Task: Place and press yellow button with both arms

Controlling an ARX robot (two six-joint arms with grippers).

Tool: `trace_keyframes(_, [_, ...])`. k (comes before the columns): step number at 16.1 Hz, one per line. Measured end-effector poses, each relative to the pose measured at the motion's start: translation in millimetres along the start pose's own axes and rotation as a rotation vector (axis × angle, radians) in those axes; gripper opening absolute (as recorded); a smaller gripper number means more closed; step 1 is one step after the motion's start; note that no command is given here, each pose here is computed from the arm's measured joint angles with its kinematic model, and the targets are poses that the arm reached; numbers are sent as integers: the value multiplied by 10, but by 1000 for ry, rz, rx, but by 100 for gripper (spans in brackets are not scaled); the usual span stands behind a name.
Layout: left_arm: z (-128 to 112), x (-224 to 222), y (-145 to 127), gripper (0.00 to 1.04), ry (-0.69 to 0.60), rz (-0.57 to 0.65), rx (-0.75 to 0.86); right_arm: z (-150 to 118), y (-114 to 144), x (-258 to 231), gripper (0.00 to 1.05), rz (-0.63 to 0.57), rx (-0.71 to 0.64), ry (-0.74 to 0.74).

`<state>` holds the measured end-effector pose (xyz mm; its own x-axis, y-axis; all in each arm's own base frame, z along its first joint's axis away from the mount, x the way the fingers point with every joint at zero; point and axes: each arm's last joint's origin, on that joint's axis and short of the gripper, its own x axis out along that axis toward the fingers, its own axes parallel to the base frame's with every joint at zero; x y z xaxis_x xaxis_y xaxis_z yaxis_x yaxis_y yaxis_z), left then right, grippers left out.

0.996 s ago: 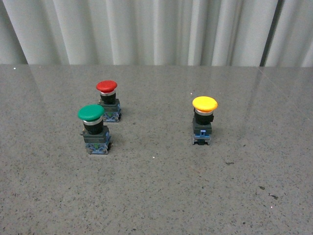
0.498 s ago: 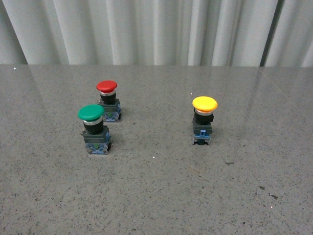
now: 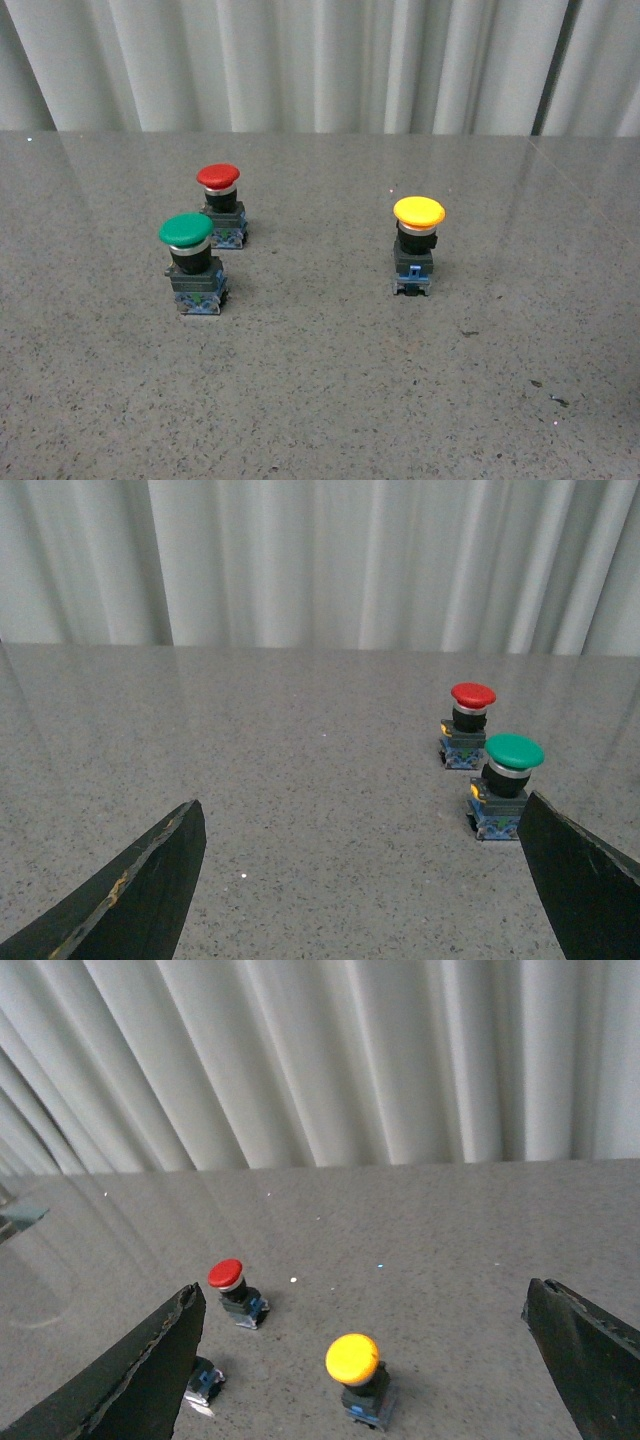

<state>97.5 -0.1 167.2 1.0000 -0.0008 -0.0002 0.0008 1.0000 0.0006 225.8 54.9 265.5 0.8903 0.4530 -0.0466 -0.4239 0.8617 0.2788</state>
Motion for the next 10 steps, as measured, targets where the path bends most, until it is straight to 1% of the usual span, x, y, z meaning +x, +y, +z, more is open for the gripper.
trace_keyframes(2, [0, 0, 0, 98, 0, 0, 0, 62, 108, 459, 98, 26, -7, 88])
trace_keyframes(4, [0, 0, 0, 98, 0, 0, 0, 53, 242, 843, 98, 43, -37, 157])
trace_keyframes(5, [0, 0, 0, 98, 0, 0, 0, 33, 301, 982, 98, 39, -53, 182])
trace_keyframes(7, [1, 0, 0, 98, 0, 0, 0, -124, 430, 1222, 98, 52, -107, 264])
trace_keyframes(8, [0, 0, 0, 98, 0, 0, 0, -243, 440, 1274, 95, 42, -130, 312])
trace_keyframes(10, [0, 0, 0, 98, 0, 0, 0, -417, 395, 1346, 71, 12, -168, 371])
